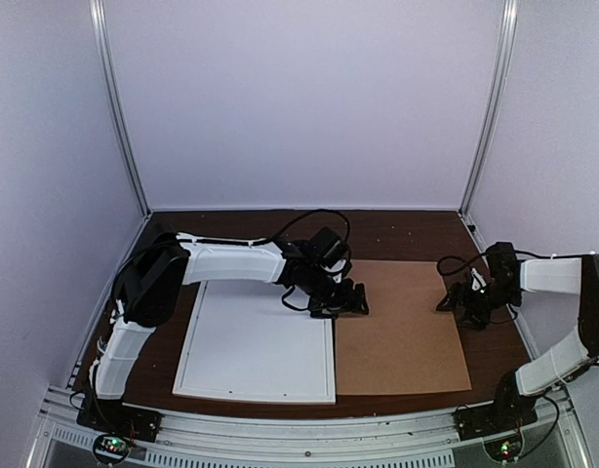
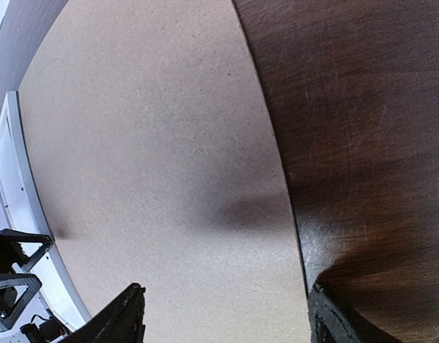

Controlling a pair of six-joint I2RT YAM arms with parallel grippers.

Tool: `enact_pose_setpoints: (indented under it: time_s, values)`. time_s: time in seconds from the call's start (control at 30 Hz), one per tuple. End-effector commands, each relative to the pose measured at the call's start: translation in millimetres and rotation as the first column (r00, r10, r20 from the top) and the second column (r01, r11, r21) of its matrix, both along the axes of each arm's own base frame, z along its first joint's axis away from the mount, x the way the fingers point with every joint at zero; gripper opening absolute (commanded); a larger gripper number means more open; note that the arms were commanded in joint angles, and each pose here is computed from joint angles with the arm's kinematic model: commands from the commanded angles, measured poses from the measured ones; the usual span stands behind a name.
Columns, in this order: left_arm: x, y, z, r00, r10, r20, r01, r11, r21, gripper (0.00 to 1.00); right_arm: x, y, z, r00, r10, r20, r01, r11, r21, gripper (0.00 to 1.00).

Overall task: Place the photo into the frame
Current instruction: Pick up the backboard from the center of the board.

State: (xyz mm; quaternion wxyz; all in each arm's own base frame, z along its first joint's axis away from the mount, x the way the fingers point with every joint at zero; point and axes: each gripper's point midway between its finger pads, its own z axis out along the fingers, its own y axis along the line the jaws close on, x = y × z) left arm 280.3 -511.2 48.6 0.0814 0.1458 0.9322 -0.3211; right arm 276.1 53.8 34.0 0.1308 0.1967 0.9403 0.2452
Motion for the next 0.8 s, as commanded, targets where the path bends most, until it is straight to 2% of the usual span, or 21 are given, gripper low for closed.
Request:
enact_pose_setpoints:
  time_s: [0.0,0.47,0.6,0.77]
  values:
    - [6,19,-16,0.999,0.026,0.041,-0.03,0.995,0.098,0.87,-12,-4,-11,0.998,0.0,-0.065,-0.002,0.999,-0.035,0.78]
    - [11,62,-35,0.992,0.066,0.105,-0.09,0.966,0.241,0.9,-13,-3,-16,0.998,0.003,-0.067,-0.006,0.999,-0.036,0.79]
    - [6,47,-31,0.996,0.045,0.075,-0.058,0.98,0.191,0.91,-15,0,-20,0.997,0.025,-0.078,-0.028,0.999,-0.032,0.78]
    - [-12,23,-42,0.999,0.029,-0.041,-0.024,0.994,0.109,0.91,-15,7,-16,0.996,0.054,-0.072,-0.055,0.998,-0.019,0.78]
